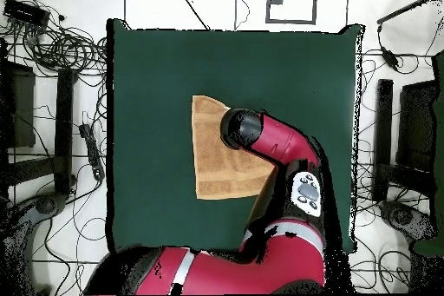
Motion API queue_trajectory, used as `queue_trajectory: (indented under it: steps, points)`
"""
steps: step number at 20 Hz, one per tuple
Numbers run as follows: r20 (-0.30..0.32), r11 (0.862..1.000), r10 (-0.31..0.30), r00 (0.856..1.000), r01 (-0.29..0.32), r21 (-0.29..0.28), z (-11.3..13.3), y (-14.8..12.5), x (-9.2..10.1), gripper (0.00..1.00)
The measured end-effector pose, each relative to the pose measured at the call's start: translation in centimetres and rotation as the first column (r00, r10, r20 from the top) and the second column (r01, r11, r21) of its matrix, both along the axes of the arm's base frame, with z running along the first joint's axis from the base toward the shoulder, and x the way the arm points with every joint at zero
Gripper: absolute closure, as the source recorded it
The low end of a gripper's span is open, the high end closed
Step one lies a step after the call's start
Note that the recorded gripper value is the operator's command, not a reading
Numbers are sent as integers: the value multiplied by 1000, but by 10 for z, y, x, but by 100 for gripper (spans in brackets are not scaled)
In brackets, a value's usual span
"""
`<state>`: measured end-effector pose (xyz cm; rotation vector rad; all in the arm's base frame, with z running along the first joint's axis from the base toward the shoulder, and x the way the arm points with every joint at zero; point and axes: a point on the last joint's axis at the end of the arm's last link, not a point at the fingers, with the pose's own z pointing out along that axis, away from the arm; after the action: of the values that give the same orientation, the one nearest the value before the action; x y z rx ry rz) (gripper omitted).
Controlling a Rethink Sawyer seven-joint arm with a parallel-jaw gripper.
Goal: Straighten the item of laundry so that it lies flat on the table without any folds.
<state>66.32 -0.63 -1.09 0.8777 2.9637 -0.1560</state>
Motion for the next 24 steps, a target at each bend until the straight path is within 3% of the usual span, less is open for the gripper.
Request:
queue_trajectory:
  steps: [7, 24]
  points:
    - [17, 1000, 0, 1000, 0, -1, 10, 0, 5, 0]
    - [8, 1000, 1, 1000, -1, 3, 4, 2, 3, 0]
